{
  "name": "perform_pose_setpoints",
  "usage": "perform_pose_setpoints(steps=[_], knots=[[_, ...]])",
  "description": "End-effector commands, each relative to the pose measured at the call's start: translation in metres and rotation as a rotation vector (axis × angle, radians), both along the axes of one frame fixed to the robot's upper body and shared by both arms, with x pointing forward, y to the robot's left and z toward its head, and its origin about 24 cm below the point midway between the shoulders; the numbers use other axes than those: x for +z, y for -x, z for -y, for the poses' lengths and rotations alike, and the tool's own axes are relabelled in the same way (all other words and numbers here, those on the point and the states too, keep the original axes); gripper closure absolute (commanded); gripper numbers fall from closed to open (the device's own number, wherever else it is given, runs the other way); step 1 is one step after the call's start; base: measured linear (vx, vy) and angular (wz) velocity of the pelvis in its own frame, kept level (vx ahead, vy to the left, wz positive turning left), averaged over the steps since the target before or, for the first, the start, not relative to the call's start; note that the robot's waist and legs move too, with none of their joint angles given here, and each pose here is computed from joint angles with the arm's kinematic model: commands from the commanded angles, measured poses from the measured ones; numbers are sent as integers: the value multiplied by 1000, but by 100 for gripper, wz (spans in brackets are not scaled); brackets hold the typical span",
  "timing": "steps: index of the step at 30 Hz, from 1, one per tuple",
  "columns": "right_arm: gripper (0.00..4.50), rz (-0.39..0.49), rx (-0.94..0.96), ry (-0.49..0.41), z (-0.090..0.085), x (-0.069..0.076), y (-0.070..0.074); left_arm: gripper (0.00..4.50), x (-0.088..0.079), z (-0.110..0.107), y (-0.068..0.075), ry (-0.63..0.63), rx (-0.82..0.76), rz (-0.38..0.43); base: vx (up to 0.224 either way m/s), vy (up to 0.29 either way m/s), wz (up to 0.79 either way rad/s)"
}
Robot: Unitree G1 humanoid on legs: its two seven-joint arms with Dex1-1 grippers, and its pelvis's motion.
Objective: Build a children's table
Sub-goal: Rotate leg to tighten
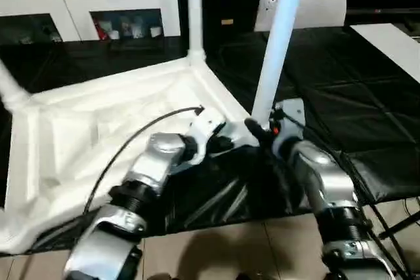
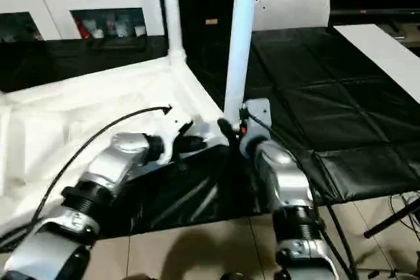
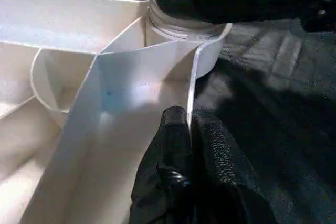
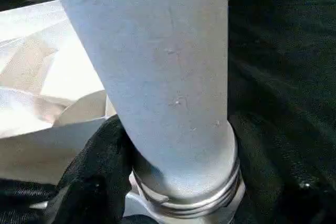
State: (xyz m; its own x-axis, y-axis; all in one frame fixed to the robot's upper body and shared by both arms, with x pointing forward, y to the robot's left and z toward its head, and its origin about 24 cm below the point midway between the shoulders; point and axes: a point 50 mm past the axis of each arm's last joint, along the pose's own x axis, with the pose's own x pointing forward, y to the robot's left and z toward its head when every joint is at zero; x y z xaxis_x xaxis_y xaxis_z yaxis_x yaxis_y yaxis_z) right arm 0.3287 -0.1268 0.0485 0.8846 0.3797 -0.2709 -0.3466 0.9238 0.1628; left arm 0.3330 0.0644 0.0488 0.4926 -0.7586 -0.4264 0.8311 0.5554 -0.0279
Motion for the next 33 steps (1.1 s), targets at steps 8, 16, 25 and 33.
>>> perform_pose_setpoints(steps=[8, 16, 25, 33], knots=[[81, 43, 269, -63, -33, -7, 23, 450, 23, 1, -4, 31, -71, 121, 0, 0, 0], [11, 151, 419, -13, 13, 6, 33, 450, 13, -30, 9, -36, -274, 98, 0, 0, 0], [4, 151, 684, 31, 34, 18, 43, 450, 12, -62, 21, -116, -505, 55, 0, 0, 0], [1, 126, 809, 85, 28, 10, 53, 423, 13, -69, 14, -125, -430, 54, 0, 0, 0]])
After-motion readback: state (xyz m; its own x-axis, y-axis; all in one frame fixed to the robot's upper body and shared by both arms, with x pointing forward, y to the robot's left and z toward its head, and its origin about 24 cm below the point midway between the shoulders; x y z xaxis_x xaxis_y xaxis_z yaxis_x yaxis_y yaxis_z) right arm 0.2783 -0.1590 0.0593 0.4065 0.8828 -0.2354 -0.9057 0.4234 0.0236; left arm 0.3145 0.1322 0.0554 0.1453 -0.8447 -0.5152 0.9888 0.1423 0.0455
